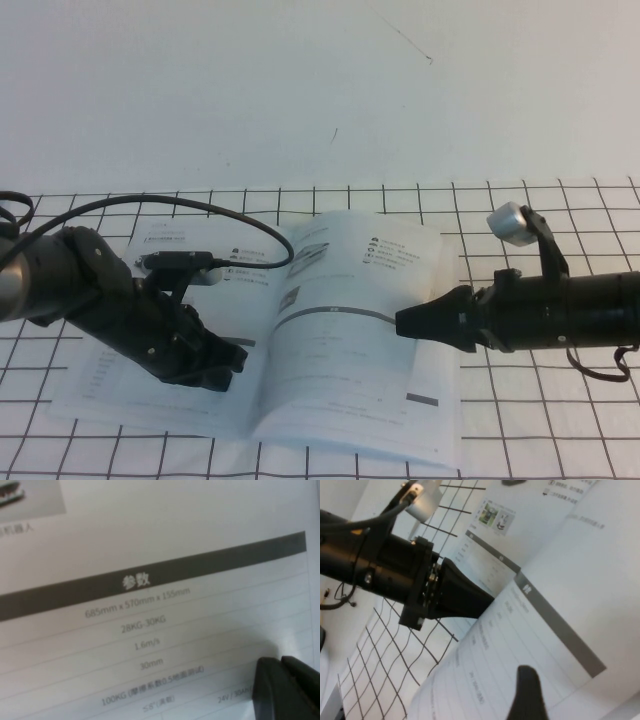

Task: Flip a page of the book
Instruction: Open the closed book

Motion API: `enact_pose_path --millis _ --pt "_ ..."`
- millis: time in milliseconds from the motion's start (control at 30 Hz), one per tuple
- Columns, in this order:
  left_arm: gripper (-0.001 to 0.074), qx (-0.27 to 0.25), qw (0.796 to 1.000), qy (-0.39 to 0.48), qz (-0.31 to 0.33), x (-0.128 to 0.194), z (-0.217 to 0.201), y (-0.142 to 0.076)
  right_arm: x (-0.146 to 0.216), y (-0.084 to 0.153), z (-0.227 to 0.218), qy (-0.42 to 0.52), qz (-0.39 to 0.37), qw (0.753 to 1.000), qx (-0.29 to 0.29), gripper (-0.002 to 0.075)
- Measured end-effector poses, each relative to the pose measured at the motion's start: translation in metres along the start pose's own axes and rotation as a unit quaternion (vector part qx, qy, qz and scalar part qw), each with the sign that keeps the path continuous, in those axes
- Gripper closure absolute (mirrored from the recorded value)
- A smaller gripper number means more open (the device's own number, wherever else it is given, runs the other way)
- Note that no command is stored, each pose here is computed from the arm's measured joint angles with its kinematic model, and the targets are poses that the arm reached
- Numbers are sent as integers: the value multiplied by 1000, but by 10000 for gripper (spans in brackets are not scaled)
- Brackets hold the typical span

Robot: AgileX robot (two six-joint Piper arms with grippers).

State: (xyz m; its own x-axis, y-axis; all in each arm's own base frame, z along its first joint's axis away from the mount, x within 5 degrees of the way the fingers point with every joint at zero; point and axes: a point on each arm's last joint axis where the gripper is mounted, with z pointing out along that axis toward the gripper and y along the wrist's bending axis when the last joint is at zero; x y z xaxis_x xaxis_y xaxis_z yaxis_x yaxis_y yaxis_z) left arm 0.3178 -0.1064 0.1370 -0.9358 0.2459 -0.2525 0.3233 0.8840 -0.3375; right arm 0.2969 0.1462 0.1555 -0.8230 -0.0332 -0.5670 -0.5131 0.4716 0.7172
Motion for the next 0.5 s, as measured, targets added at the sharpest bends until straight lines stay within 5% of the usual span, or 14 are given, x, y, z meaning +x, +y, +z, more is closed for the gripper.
enact_pose_path --millis 500 --pt "737 15 996 -84 42 -17 -60 -26 -9 3 0 -9 -13 1000 -7 244"
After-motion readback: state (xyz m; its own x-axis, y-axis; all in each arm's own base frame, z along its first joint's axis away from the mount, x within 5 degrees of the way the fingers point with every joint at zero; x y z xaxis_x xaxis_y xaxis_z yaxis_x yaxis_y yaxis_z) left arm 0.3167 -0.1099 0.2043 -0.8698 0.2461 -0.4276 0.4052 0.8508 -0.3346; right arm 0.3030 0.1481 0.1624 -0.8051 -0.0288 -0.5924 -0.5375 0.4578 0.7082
